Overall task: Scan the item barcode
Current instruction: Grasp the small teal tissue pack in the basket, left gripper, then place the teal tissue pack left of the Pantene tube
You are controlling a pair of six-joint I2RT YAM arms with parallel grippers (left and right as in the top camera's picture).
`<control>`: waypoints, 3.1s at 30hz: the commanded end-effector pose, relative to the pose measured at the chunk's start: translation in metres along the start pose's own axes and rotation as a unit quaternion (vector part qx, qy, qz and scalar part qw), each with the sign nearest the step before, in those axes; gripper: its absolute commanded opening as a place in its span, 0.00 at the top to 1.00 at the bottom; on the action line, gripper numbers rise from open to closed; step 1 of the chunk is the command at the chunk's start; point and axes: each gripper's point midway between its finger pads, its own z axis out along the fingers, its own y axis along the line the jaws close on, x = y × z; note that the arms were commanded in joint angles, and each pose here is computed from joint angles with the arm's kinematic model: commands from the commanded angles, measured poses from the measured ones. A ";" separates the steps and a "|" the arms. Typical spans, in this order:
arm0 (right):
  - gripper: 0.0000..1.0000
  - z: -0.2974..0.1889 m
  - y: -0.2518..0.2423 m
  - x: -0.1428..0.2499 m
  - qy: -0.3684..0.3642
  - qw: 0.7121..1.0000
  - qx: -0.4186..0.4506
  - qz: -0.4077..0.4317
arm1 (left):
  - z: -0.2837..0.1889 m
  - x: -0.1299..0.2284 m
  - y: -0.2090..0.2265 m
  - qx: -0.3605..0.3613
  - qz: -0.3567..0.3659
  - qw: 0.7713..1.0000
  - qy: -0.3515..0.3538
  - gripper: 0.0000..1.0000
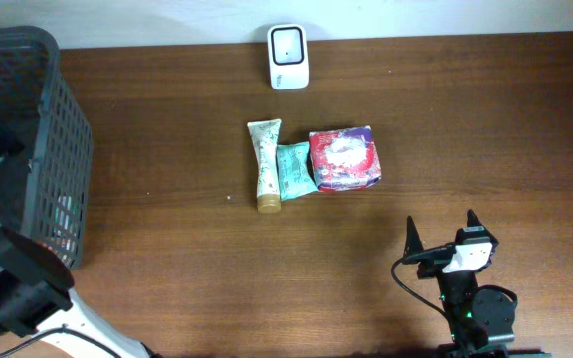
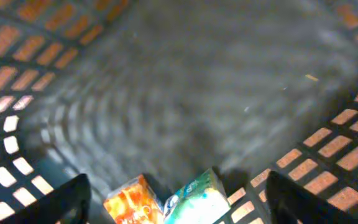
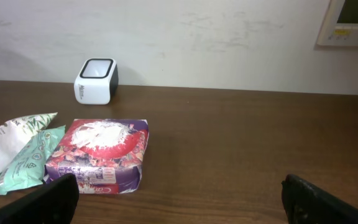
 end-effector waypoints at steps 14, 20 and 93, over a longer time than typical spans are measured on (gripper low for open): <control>0.01 0.000 -0.003 0.004 0.003 1.000 0.008 -0.001 | 0.033 0.040 0.038 0.183 0.117 0.969 0.114 0.16; 0.01 0.000 -0.003 0.004 0.003 1.000 0.008 -0.001 | 0.051 0.060 0.021 0.250 0.131 0.946 0.162 0.14; 0.01 0.000 -0.003 0.004 0.003 1.000 0.008 -0.001 | -0.208 0.096 -0.268 0.406 0.318 0.855 -0.063 1.00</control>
